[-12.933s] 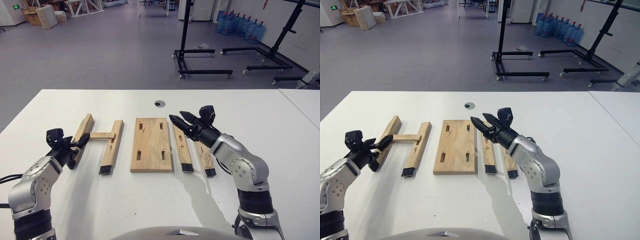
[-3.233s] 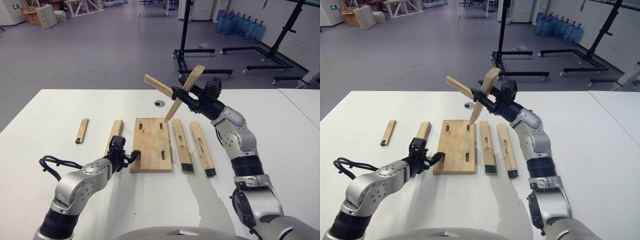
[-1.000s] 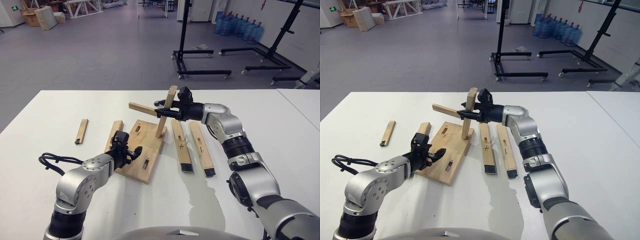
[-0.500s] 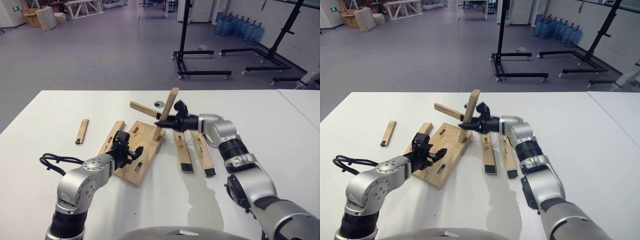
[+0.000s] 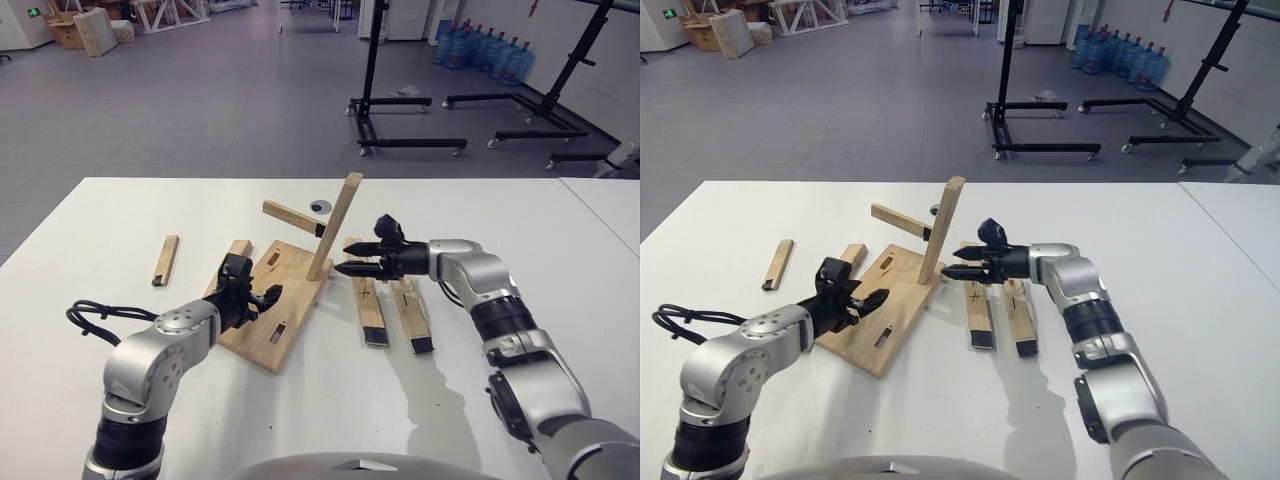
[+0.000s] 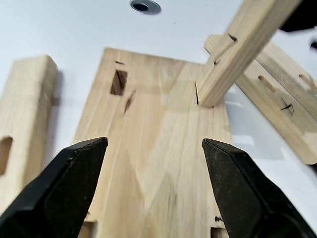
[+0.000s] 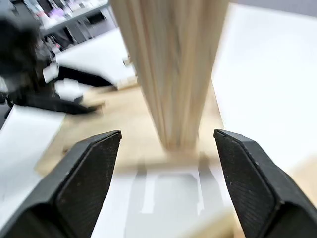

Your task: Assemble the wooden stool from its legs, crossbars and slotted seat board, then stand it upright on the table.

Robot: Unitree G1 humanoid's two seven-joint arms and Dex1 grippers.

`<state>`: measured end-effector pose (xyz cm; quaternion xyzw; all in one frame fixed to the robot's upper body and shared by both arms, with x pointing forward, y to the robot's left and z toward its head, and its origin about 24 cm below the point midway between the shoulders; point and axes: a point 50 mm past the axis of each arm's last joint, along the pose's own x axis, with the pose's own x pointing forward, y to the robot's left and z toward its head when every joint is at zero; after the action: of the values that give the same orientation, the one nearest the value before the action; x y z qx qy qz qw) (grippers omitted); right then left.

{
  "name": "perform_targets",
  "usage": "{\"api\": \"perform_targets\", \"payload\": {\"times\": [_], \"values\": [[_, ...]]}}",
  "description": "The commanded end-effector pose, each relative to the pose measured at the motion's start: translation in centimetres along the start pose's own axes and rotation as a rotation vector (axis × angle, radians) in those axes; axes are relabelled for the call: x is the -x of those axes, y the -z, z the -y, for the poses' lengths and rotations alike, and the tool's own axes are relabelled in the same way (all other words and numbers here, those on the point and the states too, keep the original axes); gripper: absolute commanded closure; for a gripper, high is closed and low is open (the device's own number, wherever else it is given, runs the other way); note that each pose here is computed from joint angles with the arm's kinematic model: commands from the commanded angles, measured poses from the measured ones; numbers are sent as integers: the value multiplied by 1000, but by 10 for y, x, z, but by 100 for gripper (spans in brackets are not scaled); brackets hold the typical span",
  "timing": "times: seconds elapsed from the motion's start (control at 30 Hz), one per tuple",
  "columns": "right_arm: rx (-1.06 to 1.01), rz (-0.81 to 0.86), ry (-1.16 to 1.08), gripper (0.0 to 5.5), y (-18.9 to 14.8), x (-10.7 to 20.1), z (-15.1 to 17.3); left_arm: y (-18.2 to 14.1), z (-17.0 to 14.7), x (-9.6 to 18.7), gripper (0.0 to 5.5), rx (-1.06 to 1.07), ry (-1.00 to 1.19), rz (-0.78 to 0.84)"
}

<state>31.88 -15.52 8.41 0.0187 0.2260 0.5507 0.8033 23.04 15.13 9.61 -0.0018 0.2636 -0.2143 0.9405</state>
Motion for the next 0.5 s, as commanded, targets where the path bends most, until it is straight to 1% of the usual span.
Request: {"api": "perform_targets", "payload": {"times": [0.03,0.07,0.1,0.17,0.2,0.23,0.3,0.37,0.5], "values": [[37,-54,71,205,18,34,-6,-45,-10,17,200,-115,77,153],[56,-52,84,205,20,42,-10,-54,-15,23,200,-182,82,170],[94,-32,86,205,16,49,-17,-58,-23,33,200,-327,69,161],[213,42,-7,205,-5,47,-50,-50,-48,51,200,-699,32,34],[271,80,-66,205,-16,41,-68,-42,-60,57,200,-832,37,-52],[319,120,-112,205,-27,31,-84,-37,-73,61,200,-922,22,-116],[365,180,-140,205,-46,9,-105,-40,-96,66,200,-975,-41,-154],[355,195,-133,205,-58,-14,-117,-47,-108,66,200,-978,-94,-123],[414,64,-29,205,-57,-60,-130,-49,-108,59,200,-976,-92,-66]]}}
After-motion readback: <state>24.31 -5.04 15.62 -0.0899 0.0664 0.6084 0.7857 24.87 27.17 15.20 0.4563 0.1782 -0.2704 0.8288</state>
